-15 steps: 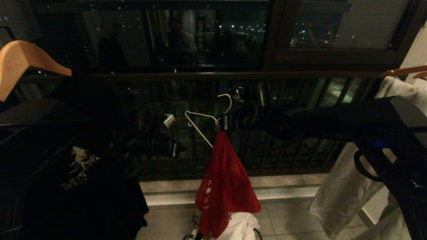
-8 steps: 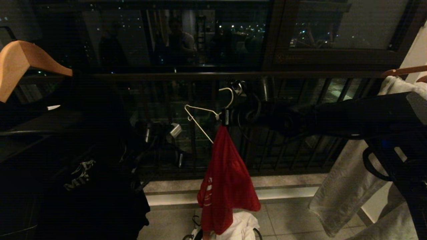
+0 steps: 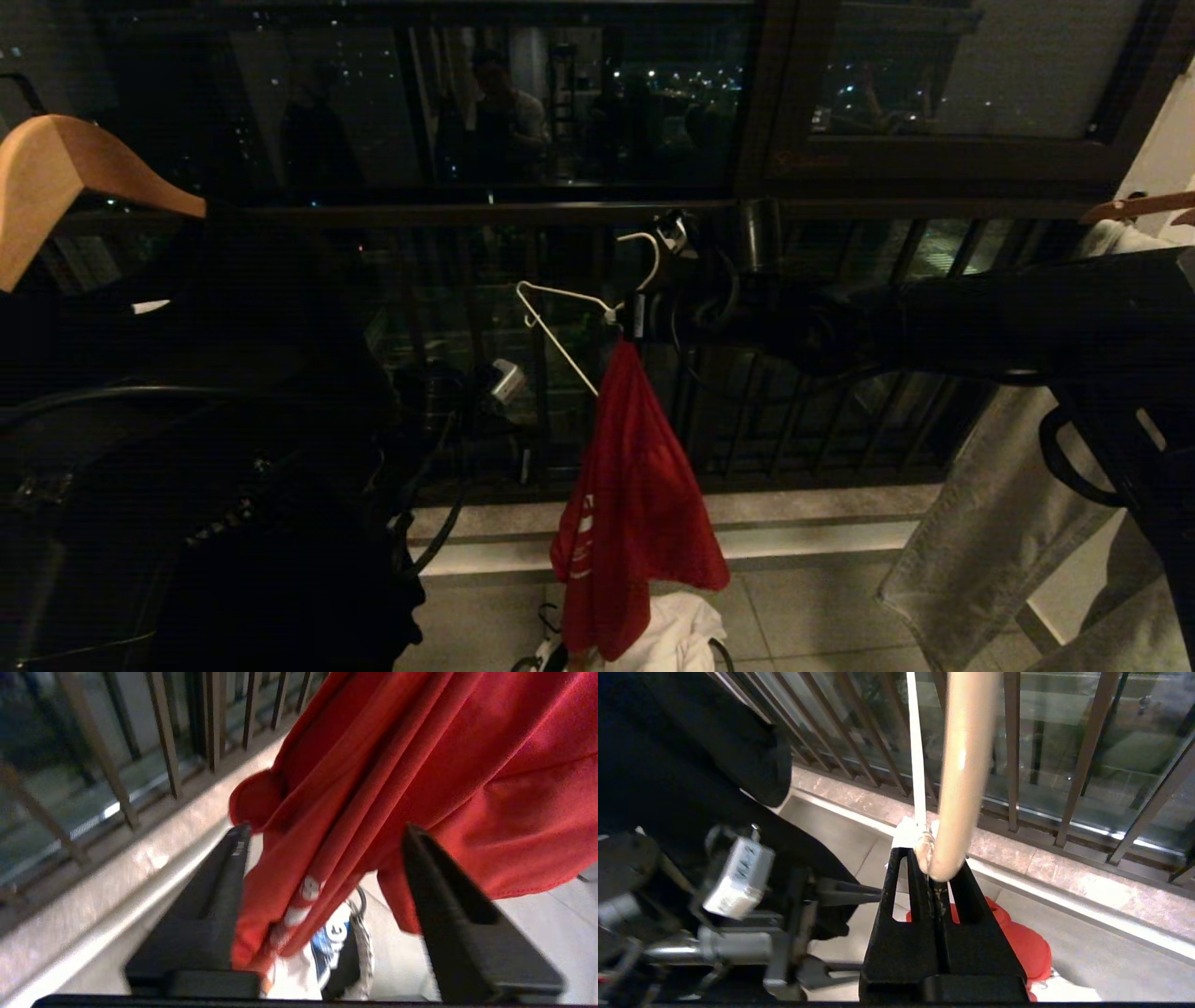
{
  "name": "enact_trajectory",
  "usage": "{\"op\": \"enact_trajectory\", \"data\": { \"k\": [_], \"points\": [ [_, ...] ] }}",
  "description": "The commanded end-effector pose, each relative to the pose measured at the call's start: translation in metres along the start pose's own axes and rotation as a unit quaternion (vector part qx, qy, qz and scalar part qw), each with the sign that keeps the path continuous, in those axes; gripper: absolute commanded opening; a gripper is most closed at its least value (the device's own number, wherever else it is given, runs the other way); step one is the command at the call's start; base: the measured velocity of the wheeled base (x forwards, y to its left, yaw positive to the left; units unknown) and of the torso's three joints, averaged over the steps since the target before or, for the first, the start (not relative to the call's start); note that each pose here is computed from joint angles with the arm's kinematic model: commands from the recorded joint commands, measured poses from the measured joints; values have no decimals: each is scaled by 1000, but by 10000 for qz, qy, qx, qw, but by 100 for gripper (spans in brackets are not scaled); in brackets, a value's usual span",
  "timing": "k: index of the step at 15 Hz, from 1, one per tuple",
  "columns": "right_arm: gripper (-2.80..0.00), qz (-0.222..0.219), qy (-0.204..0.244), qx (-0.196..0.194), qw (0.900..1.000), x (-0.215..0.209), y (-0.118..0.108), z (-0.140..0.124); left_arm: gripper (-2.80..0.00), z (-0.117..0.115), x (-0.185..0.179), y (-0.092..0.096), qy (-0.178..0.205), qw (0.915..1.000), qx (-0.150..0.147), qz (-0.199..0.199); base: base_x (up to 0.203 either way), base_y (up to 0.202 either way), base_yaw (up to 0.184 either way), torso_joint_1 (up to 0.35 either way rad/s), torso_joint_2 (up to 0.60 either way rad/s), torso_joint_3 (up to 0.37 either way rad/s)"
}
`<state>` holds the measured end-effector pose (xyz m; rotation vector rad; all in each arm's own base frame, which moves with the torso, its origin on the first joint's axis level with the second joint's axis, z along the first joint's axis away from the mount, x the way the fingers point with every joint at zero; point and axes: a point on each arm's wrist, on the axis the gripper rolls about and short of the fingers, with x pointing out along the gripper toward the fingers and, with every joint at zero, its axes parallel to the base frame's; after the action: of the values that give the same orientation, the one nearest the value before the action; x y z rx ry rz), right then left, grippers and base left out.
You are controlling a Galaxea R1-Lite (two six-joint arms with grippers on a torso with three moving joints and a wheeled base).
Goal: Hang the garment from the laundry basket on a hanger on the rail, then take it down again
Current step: Take the clothes off the clothes rack
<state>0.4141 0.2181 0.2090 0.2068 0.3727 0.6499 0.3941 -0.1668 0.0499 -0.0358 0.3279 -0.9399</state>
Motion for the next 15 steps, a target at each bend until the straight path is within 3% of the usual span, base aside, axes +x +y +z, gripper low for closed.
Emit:
{"op": "enact_trajectory", "data": {
  "k": [1,6,11,15],
  "points": [
    [-280,43,-54,18,10000,-5,4,5,0,-13,7,0,18,10000,-6,-58,0,0,0,0,0,0],
    [-280,105,-166,111,9997,-15,11,13,0,-16,6,-11,-296,9993,82,-219,0,0,0,0,0,0],
    [-280,148,-238,178,9994,-23,16,20,0,-11,7,-32,-298,9979,-47,-577,0,0,0,0,0,0],
    [-280,170,-269,197,9993,-27,17,22,0,-13,11,-38,-266,9974,-63,-660,0,0,0,0,0,0]
  ]
}}
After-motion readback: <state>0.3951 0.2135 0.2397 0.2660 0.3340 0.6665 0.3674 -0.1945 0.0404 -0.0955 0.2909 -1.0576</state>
